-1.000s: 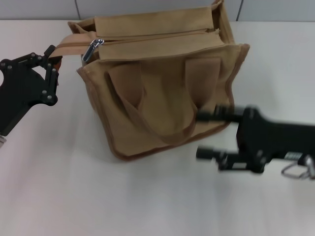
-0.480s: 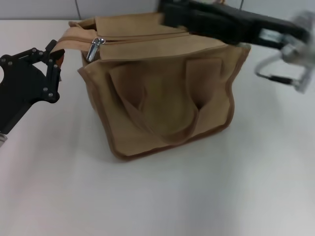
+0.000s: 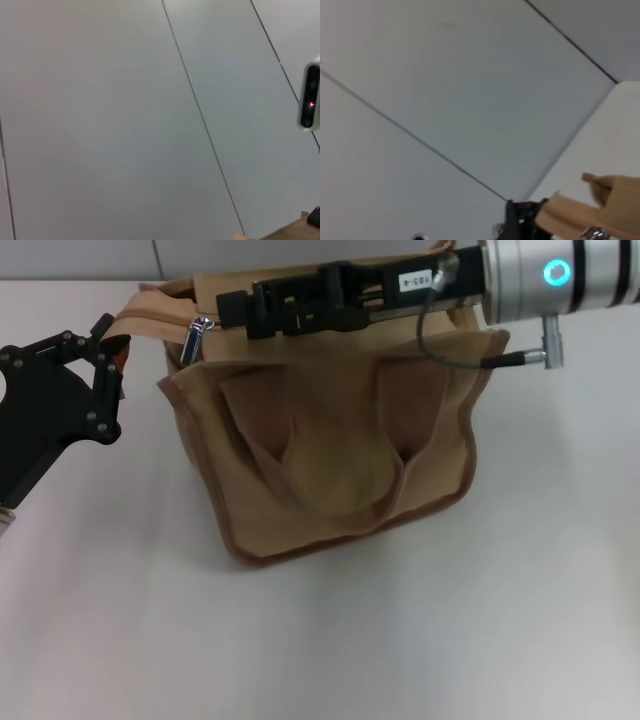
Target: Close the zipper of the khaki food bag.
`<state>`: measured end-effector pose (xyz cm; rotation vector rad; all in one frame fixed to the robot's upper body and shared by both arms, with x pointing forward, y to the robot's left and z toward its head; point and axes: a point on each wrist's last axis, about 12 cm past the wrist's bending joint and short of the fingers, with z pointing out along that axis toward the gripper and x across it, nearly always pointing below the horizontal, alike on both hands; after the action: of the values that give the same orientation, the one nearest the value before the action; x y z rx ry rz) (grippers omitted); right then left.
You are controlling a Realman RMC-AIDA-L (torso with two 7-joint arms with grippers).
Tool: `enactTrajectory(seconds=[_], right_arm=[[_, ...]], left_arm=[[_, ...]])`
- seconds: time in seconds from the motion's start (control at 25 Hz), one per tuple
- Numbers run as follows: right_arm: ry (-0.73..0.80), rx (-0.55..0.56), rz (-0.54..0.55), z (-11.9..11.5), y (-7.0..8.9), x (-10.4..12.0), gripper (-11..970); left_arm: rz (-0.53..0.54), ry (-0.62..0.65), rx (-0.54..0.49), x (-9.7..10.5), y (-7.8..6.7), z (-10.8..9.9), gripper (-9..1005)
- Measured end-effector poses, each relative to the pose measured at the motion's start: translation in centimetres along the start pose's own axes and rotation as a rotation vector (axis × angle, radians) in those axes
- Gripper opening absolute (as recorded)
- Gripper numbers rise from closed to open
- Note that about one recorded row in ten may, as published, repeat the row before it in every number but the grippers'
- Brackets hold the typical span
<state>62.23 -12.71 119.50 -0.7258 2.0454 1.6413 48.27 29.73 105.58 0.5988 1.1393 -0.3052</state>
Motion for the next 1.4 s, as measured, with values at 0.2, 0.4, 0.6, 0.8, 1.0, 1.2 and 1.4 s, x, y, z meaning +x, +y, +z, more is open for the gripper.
enactTrajectory(seconds=[0.2, 0.4, 0.6, 0.8, 1.0, 1.2, 1.4], right_arm=[[0.008, 0.039, 0.049, 0.6, -0.1, -0.6, 726], [0.033, 0.047, 0.068, 1.5, 0.1, -0.7, 726], [0.053, 0.056, 0.075, 2.3, 0.1, -0.5, 726], [0.042, 0.052, 0.084, 2.4, 0.1, -0.3, 726], [0.025, 0.031, 0.081, 2.4, 0.2, -0.3, 727], [0.013, 0.016, 0.085, 2.3, 0.2, -0.2, 727], [0.013, 0.016, 0.085, 2.2, 0.1, 0.0, 727]], left_arm=[[-0.001, -0.033, 0.013, -0.4, -0.1, 0.1, 19], [-0.004, -0.06, 0.025, -0.6, -0.1, 0.5, 19], [-0.012, -0.105, 0.042, -1.1, -0.2, 1.0, 19], [-0.031, -0.158, 0.075, -1.7, -0.3, 1.8, 19], [-0.052, -0.18, 0.105, -1.9, -0.2, 2.9, 19], [-0.073, -0.181, 0.106, -1.9, -0.2, 3.5, 18], [-0.1, -0.184, 0.113, -1.9, -0.1, 3.8, 18]])
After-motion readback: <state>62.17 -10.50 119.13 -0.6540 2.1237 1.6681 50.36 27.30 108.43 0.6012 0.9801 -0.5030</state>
